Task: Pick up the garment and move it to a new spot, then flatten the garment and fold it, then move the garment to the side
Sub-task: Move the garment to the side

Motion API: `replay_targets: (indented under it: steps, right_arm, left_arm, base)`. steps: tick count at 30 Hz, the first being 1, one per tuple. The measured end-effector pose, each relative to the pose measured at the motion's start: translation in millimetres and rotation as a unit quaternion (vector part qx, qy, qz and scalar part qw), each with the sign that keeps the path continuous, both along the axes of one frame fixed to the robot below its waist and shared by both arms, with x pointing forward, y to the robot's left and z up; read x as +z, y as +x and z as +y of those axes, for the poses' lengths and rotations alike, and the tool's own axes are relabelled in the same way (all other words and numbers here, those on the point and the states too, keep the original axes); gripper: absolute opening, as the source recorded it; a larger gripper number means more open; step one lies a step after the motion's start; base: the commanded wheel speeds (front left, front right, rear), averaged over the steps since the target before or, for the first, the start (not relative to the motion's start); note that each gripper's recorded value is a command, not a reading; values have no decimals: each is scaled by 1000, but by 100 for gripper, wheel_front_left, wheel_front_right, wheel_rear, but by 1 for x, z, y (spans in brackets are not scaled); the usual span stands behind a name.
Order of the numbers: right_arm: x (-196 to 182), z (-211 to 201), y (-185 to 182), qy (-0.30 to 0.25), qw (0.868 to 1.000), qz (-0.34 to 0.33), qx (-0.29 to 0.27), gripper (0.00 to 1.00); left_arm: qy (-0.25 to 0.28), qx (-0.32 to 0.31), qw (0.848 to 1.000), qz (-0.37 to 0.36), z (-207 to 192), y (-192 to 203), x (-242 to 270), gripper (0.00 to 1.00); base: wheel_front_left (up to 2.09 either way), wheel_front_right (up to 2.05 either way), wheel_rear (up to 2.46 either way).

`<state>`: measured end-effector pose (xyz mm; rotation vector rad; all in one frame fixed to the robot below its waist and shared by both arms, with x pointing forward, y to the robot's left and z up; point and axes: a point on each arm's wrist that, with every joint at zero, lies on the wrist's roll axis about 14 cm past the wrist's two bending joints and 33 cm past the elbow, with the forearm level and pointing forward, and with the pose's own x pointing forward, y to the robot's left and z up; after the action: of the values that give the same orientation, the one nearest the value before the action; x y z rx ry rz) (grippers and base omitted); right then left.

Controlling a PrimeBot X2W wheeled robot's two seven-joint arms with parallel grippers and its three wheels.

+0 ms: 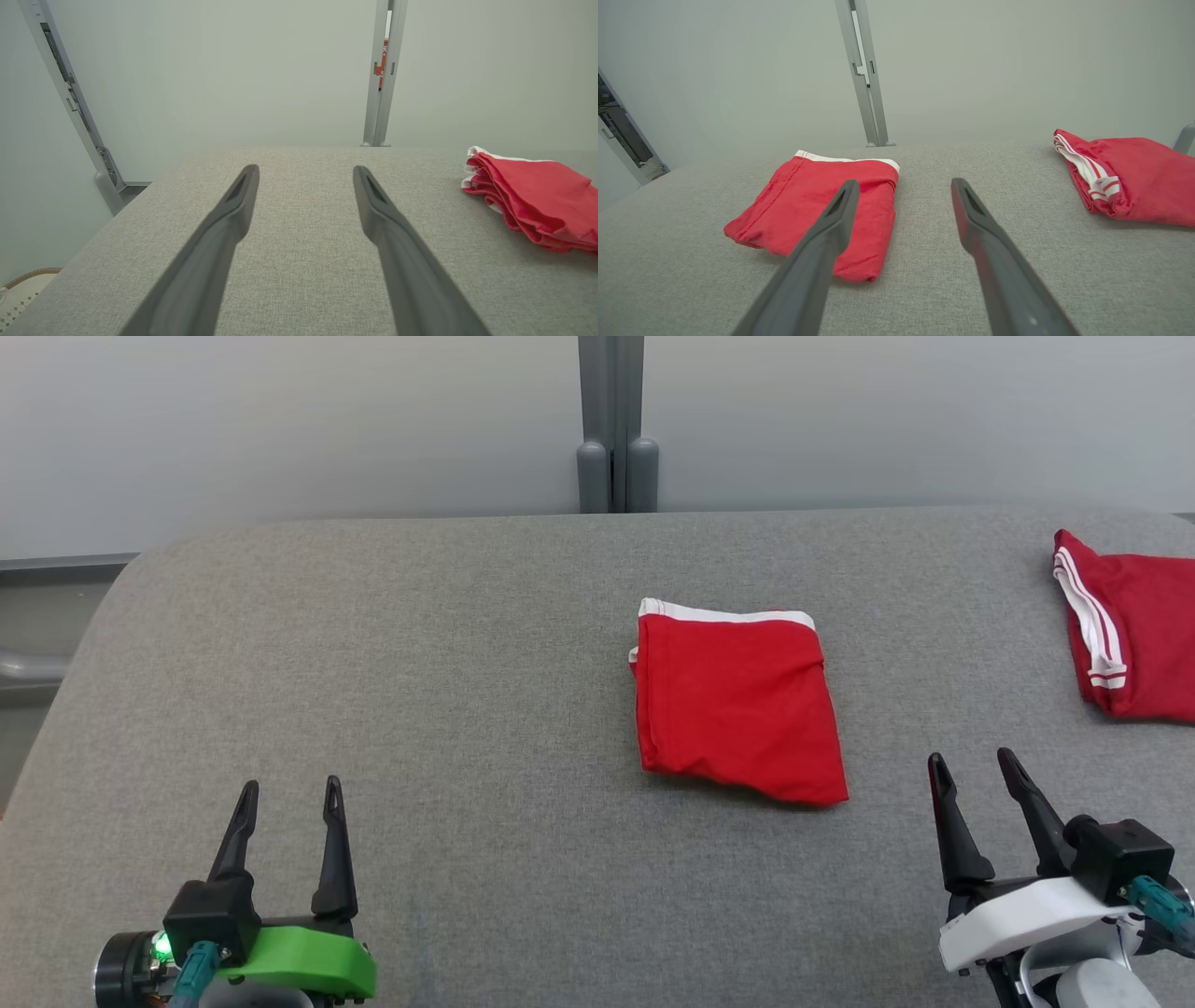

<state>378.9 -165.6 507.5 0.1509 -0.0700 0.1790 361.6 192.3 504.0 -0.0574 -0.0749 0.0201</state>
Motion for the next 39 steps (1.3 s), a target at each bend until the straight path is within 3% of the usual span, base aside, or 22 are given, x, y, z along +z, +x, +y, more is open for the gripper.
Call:
replay_targets:
  steps: [10, 22, 29, 39]
  right_arm:
    - [4, 8, 8, -11, 1000, -5, 19, 100]
    - [37, 29, 78, -56, 995, -38, 67, 100]
    - [1, 34, 114, -78, 994, 27, 74, 100]
    - [-84, 50, 129, -79, 982, 145, 92, 100]
  left_arm:
    - [-1, 0, 1000, 2, 0, -1, -1, 100]
    - [-1, 0, 1000, 17, 0, 9, -11, 100]
    - [-3, 6, 1000, 29, 1, 18, -18, 100]
    - [-4, 15, 999, 45, 3, 31, -30, 100]
  base:
    - [0, 0, 0]
    - [0, 0, 0]
    - [0, 0, 0]
    - [0, 0, 0]
